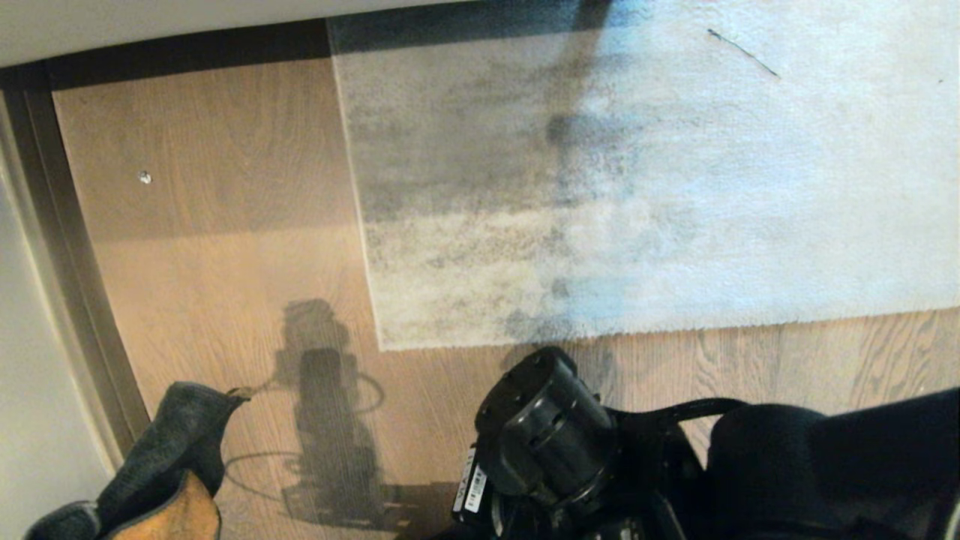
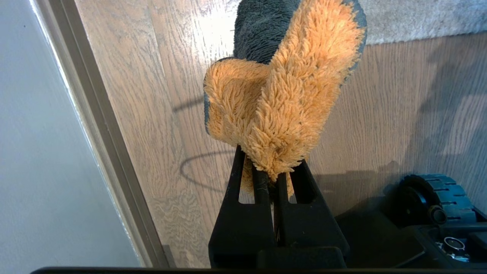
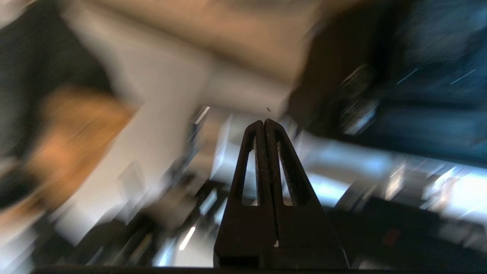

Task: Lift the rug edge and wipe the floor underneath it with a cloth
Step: Wipe the floor under the carpet with a rag

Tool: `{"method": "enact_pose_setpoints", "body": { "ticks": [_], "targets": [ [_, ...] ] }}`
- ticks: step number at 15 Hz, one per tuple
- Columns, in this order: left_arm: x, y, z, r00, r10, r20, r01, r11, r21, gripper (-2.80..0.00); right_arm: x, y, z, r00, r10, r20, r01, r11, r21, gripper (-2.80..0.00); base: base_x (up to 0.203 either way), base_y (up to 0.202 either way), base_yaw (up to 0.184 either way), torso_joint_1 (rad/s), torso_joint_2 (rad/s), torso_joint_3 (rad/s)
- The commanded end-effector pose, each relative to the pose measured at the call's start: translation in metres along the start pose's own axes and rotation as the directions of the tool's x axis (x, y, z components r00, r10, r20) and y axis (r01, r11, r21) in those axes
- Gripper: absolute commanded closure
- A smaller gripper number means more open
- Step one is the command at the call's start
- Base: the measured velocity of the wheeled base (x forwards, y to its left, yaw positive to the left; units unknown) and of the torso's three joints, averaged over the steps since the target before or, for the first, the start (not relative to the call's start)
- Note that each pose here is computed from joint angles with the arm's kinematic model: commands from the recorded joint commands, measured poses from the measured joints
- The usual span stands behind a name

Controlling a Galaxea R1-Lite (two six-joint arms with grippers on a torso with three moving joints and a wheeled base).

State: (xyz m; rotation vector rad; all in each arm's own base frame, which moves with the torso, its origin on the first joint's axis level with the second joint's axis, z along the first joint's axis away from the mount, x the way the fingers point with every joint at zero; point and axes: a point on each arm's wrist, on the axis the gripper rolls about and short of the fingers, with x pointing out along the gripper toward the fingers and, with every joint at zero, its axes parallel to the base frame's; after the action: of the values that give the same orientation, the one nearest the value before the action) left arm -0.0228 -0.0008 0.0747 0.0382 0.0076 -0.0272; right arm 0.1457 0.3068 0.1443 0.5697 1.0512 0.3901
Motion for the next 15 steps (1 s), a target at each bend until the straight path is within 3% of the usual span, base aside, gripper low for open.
{"method": "enact_pose_setpoints", "body": {
  "ticks": [1,4,7,12,15],
  "targets": [
    [0.0,0.0,0.0,1.0,-0.001,0.0,0.001,1.0,0.0,0.0,0.026,-0.008,-0.012,0.99,-0.112,0.084,0.115,0.993,-0.021,0.0,0.0,0.0,0.0,0.0,0.0,0.0],
    [0.0,0.0,0.0,1.0,0.001,0.0,-0.001,1.0,0.0,0.0,0.047,-0.016,-0.016,0.966,-0.188,0.176,0.195,0.981,-0.023,0.0,0.0,0.0,0.0,0.0,0.0,0.0],
    [0.0,0.0,0.0,1.0,-0.001,0.0,0.001,1.0,0.0,0.0,0.06,-0.016,-0.003,0.961,-0.136,0.242,0.141,0.99,-0.001,0.0,0.0,0.0,0.0,0.0,0.0,0.0],
    [0.0,0.0,0.0,1.0,0.0,0.0,0.0,1.0,0.0,0.0,0.076,-0.03,0.015,0.947,-0.071,0.313,0.117,0.984,-0.133,0.0,0.0,0.0,0.0,0.0,0.0,0.0],
    [0.0,0.0,0.0,1.0,0.001,0.0,-0.001,1.0,0.0,0.0,0.081,-0.042,0.019,0.968,-0.034,0.248,0.091,0.971,-0.221,0.0,0.0,0.0,0.0,0.0,0.0,0.0]
  ]
}}
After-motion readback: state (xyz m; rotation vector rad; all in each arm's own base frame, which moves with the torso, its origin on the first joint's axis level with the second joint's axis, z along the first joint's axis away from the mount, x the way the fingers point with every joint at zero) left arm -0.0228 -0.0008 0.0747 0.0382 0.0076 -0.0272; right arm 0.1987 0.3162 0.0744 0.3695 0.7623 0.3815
